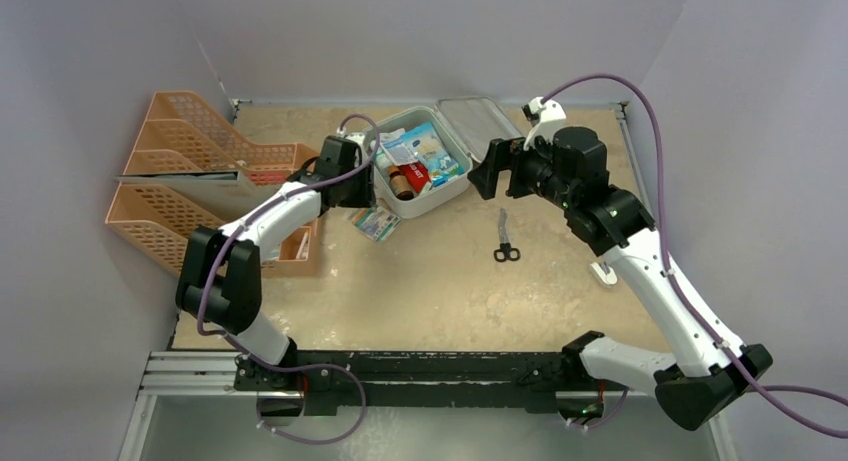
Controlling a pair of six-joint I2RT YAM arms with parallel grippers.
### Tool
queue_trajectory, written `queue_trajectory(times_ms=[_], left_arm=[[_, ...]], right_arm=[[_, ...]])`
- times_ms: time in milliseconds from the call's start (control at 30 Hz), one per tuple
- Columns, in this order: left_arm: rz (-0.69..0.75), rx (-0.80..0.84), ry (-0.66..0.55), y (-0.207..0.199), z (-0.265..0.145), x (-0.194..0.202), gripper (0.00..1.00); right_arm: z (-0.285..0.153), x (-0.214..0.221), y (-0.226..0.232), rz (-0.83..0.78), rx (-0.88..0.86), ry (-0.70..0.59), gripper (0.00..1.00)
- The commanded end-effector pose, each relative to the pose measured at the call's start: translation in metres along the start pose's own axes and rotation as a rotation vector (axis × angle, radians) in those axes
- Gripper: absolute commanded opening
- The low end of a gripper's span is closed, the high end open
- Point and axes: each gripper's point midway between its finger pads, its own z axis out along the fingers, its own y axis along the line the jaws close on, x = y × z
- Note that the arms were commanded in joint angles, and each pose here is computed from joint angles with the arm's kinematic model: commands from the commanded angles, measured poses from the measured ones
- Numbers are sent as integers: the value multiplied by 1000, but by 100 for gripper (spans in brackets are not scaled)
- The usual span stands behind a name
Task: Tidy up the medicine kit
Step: Adjust the medical item at the center of the board.
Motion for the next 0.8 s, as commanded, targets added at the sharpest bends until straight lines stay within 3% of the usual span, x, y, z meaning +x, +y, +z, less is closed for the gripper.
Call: queue_trajectory(times_ms=[0,267,767], left_arm=[[-71,21,-47,-2,9,-3,36],[-112,35,1,-1,28,23,30],[-163,71,92,-4,42,61,22]], right_arm=[[-9,-12,2,14,-4,-58,99],[-14,-11,-14,45,88,-78,99],[-14,-6,-10,62,66,-72,99]])
